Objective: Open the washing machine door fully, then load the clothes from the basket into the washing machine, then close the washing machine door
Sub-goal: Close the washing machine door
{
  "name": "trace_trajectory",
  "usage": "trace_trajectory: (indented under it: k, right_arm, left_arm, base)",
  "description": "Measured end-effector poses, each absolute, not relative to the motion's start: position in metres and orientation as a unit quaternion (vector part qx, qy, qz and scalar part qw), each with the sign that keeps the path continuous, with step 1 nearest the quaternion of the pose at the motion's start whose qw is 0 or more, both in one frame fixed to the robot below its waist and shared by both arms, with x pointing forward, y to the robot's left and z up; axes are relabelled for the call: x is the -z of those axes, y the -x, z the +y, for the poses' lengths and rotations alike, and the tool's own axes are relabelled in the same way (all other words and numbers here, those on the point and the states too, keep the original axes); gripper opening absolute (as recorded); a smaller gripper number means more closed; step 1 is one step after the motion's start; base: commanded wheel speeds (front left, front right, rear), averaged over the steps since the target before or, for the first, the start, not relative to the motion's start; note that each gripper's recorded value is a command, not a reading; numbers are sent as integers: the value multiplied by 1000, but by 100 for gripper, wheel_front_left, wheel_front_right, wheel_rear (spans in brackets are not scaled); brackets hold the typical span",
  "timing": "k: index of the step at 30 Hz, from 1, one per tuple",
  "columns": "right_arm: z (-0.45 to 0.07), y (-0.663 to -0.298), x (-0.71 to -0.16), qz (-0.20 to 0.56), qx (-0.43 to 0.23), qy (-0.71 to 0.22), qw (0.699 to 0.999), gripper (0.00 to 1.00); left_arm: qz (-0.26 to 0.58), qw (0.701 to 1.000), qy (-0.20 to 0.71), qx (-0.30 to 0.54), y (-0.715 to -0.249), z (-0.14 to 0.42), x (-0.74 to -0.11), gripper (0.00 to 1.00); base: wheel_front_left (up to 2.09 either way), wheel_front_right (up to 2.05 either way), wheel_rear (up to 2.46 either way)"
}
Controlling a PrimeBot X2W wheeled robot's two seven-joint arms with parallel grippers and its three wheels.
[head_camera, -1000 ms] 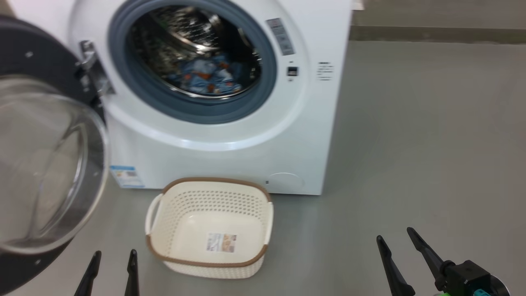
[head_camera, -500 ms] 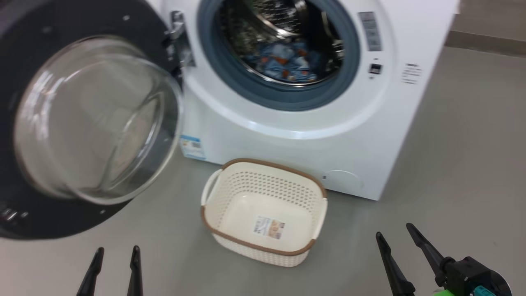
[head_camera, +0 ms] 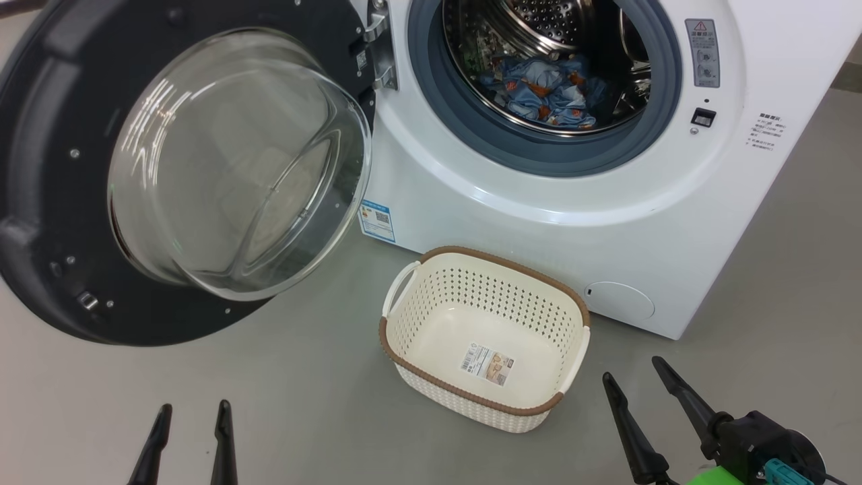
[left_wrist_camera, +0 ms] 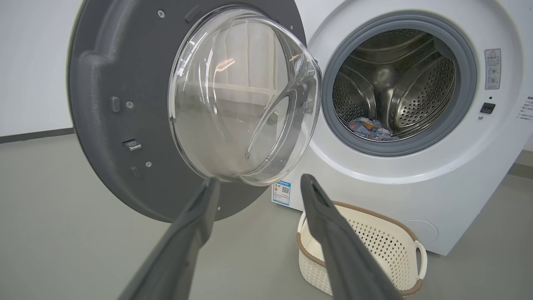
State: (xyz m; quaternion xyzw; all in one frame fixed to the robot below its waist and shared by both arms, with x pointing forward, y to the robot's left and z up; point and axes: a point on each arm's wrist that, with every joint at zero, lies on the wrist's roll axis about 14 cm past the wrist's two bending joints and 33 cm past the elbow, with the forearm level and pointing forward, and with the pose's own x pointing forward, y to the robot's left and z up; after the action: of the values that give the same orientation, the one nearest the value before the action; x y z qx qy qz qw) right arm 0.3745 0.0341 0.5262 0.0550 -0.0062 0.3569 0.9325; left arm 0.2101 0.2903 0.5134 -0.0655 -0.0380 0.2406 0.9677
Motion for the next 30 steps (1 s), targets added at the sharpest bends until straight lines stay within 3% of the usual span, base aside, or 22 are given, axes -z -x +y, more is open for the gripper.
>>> trace_trajectory:
  k: [7, 8, 9, 10, 11, 23, 30]
  right_arm:
    - [36, -377, -524, -4, -361, -54, 931, 100]
    - [36, -377, -524, -3, -361, -54, 931, 100]
    - [36, -377, -523, -3, -361, -54, 931, 100]
    - [36, -377, -523, -3, -361, -53, 931, 100]
    - [36, -377, -523, -2, -361, -53, 931, 100]
    - [35, -378, -522, -2, -360, -54, 931, 100]
    - [37, -378, -521, 0, -362, -54, 930, 100]
  left_arm:
    - [-38, 967, 67, -241, -211, 291, -513, 100]
    - [-37, 967, 67, -241, -211, 290, -513, 78]
    - [-36, 967, 68, -242, -211, 290, -512, 40]
    - [-36, 967, 69, -242, -211, 290, -512, 14]
    - [-35, 967, 70, -242, -211, 290, -511, 0]
    - [-40, 968, 76, -236, -215, 289, -513, 0]
    - [-166, 914, 304, -212, -223, 290, -550, 0]
  base:
    - [0, 0, 0]
    - [0, 0, 0]
    - [0, 0, 0]
    - [0, 0, 0]
    - [0, 0, 0]
    - [0, 0, 0]
    - [0, 0, 0]
